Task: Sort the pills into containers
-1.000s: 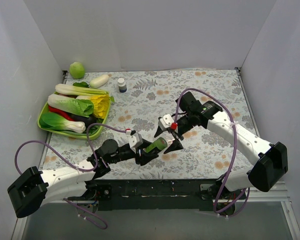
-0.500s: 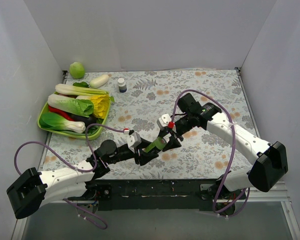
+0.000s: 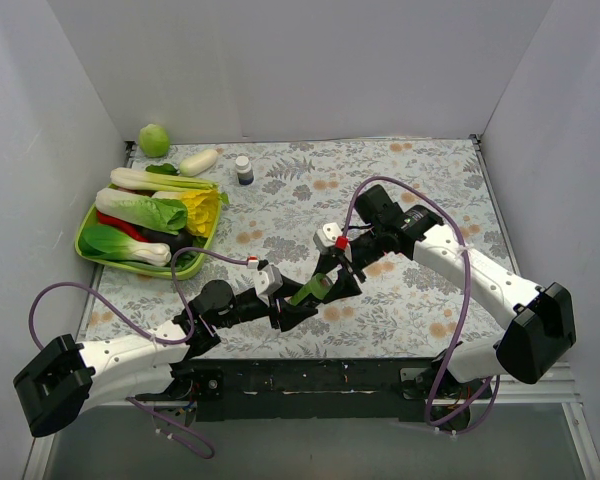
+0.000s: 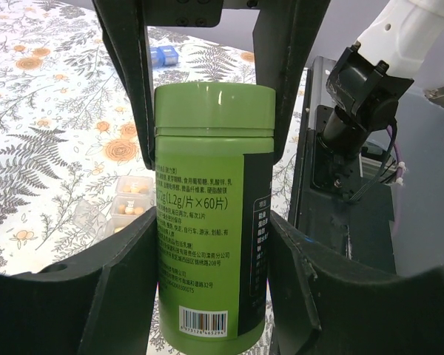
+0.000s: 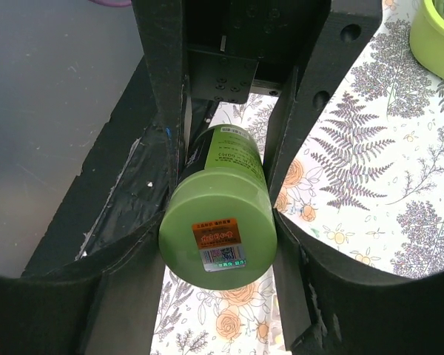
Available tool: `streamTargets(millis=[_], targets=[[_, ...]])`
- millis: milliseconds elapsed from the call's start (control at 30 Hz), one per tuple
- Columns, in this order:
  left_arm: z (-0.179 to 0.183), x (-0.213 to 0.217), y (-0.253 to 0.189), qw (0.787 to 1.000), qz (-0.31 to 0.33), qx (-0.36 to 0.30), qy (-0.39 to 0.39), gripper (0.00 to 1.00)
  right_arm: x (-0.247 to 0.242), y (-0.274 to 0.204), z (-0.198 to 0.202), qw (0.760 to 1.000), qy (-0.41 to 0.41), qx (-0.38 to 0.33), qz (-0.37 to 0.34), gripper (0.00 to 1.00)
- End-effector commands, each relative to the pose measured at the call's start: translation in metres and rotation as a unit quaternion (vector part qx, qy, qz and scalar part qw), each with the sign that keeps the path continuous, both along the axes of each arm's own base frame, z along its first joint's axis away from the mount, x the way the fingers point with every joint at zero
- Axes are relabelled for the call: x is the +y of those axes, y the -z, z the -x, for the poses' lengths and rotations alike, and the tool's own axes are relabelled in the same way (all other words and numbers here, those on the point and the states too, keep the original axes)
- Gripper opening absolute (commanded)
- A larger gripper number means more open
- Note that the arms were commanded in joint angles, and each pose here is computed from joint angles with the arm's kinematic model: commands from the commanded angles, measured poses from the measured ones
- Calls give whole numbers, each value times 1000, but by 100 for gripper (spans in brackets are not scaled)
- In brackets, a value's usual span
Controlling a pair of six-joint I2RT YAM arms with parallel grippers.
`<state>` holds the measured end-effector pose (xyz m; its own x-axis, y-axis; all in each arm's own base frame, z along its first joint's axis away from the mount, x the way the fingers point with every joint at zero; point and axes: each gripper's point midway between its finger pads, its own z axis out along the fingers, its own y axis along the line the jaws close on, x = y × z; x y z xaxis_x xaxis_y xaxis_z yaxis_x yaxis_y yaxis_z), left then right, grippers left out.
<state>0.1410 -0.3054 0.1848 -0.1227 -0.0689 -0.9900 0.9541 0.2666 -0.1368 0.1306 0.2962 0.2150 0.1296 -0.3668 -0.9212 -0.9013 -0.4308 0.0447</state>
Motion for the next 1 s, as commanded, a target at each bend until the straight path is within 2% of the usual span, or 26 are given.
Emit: streamTargets(millis=[0,33,67,100,167,233,333,367,500,567,700,767,833,967], targets=[[-7,0,-8,1000,11,-11,-15,0,4,-11,10,999,-14,37,-23,58],[-7,0,-8,1000,11,-10,-15,0,5,-11,10,999,-10,43,-20,51],[-8,1,-7,1000,10,-7,-19,1,6,-12,8,999,-8,42,-22,39],[-9,1,-7,1000,10,-5,-22,4,6,-11,8,999,-5,47,-21,34],[-11,2,-6,1000,8,1,-29,23,7,-14,3,998,5,56,-26,24],[-12,2,-8,999,9,2,-34,45,2,-15,-8,997,27,67,-30,22],[-12,4,-10,999,8,3,-38,62,-4,-19,-22,996,54,61,-34,20],[-12,5,-9,999,5,4,-37,72,-7,-18,-26,996,64,60,-33,20],[-13,9,-14,999,4,-4,-45,93,-20,-17,-50,991,119,52,-24,20],[-17,12,-12,998,-6,-7,-58,98,-32,-12,-71,985,165,41,-9,20],[-20,22,-10,996,-24,-15,-80,98,-74,7,-125,957,284,22,49,20],[-20,27,-6,995,-38,-14,-87,98,-102,20,-156,931,354,3,88,20],[-20,31,-2,994,-52,-20,-89,98,-144,34,-189,893,428,-28,134,20],[-20,31,8,993,-84,-14,-84,98,-207,47,-232,841,501,-68,191,21]])
